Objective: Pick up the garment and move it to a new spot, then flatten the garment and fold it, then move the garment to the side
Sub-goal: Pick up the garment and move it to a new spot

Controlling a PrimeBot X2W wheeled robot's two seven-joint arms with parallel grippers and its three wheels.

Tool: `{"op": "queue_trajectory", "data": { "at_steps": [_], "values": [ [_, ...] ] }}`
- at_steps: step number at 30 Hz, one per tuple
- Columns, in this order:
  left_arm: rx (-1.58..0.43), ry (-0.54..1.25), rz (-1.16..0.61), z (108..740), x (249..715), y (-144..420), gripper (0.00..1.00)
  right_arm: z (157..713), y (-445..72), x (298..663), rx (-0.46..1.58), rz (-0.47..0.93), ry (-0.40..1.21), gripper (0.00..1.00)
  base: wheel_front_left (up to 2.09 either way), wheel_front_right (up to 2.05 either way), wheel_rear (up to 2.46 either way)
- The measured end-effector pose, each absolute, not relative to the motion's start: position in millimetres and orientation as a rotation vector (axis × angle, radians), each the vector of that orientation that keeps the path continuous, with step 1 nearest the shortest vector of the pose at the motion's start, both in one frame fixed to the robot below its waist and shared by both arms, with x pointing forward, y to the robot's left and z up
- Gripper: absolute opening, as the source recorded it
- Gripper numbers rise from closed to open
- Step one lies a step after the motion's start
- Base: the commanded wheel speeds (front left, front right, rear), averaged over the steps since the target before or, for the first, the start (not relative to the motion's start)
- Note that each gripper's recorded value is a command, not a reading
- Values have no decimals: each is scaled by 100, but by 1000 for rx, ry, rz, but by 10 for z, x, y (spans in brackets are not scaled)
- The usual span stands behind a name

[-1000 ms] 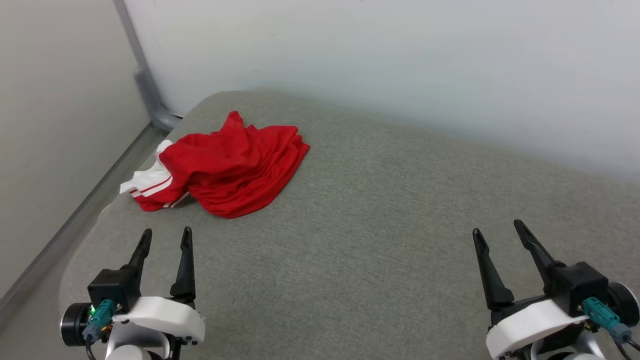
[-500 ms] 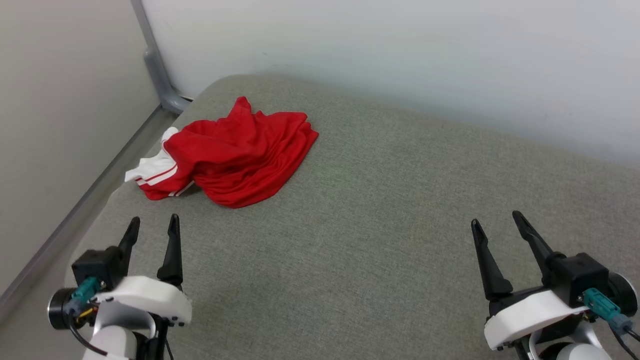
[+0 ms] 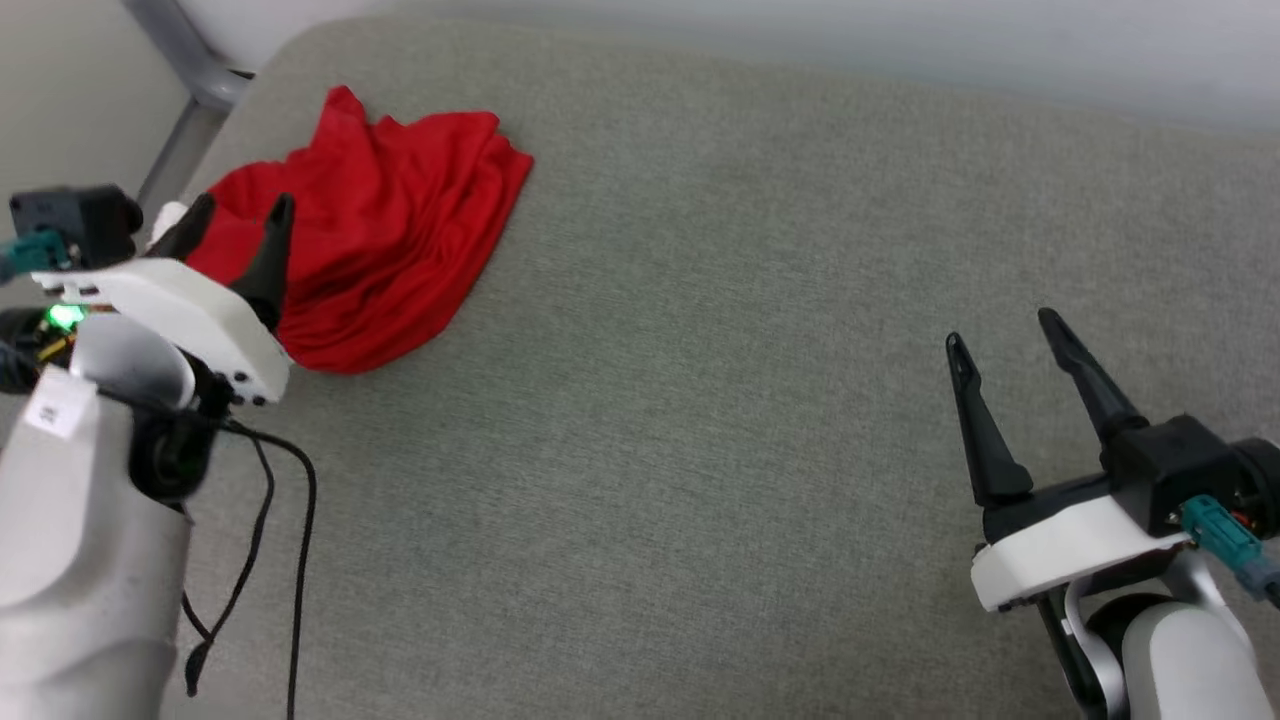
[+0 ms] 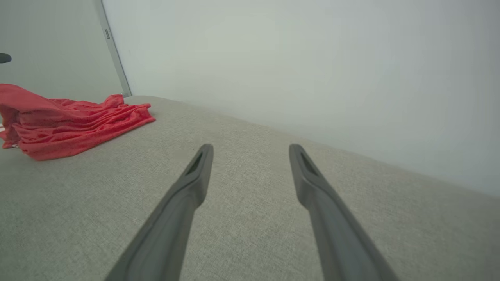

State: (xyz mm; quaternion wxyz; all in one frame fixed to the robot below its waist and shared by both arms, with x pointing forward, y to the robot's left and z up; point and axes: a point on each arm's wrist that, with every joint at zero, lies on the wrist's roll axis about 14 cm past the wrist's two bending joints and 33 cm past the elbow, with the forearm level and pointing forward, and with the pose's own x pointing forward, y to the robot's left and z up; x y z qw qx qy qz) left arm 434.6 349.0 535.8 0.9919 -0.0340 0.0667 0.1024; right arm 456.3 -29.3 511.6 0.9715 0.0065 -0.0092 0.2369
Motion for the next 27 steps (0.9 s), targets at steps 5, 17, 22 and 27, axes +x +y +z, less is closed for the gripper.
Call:
{"op": "queue_trajectory", "data": {
  "at_steps": [5,17,22,27],
  "values": [
    [-29,419,123,4939,4668,3475,100,4908,-442,4722,16,434,15,100,0,0,0],
    [-18,1051,88,3677,4675,3573,100,4336,-711,4907,14,367,116,100,0,0,0],
    [-84,1104,119,3580,4670,3592,8,4294,-798,4908,7,345,125,100,0,0,0],
    [-54,978,141,3685,4740,3635,0,4428,-851,4918,0,328,91,100,0,0,0]
  ]
}}
